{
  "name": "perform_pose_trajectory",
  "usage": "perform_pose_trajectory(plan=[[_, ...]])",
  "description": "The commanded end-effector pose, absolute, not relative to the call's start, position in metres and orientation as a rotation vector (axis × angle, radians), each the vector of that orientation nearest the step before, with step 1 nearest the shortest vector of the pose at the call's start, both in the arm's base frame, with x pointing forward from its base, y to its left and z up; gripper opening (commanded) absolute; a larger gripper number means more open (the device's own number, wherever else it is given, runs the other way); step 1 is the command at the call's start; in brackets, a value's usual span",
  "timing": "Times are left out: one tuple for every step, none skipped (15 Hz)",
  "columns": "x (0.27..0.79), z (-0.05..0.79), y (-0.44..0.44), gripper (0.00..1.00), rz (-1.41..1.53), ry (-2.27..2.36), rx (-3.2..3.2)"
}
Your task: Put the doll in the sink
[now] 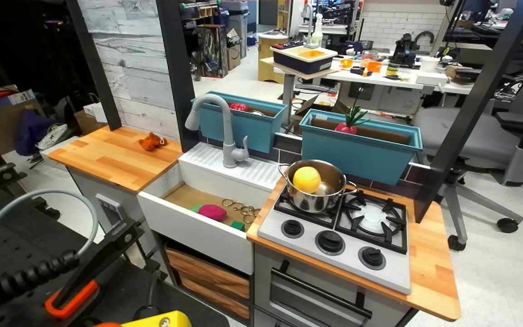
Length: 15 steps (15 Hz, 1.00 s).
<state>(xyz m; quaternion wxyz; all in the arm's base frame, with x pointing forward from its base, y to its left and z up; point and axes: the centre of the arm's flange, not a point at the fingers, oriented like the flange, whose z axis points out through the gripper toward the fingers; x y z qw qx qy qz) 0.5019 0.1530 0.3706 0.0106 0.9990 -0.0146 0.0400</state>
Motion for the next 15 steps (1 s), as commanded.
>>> perform_pose_trajectory(plan=[[0.566, 0.304, 0.177, 1.0, 0.022, -0.028, 3.102], [0.576, 0.281, 0.18, 1.0, 0.009, -0.021, 3.078], [0.585, 0.261, 0.185, 1.0, -0.005, -0.015, 3.062], [0.594, 0.239, 0.191, 1.0, 0.004, -0.007, 3.074], [0.603, 0.217, 0.198, 1.0, -0.022, -0.002, 3.067], [0.61, 0.193, 0.206, 1.0, -0.035, 0.006, 3.067], [0.617, 0.171, 0.213, 1.0, -0.049, 0.011, 3.064], [0.624, 0.15, 0.219, 1.0, -0.065, 0.018, 3.062], [0.63, 0.129, 0.225, 1.0, -0.086, 0.025, 3.055], [0.637, 0.109, 0.231, 1.0, -0.089, 0.033, 3.047], [0.643, 0.095, 0.236, 1.0, -0.094, 0.035, 3.043], [0.654, 0.08, 0.24, 1.0, -0.098, 0.031, 3.042], [0.663, 0.067, 0.243, 1.0, -0.116, 0.017, 3.035], [0.673, 0.054, 0.246, 1.0, -0.097, 0.009, 3.044], [0.682, 0.044, 0.248, 1.0, -0.103, -0.005, 3.04]])
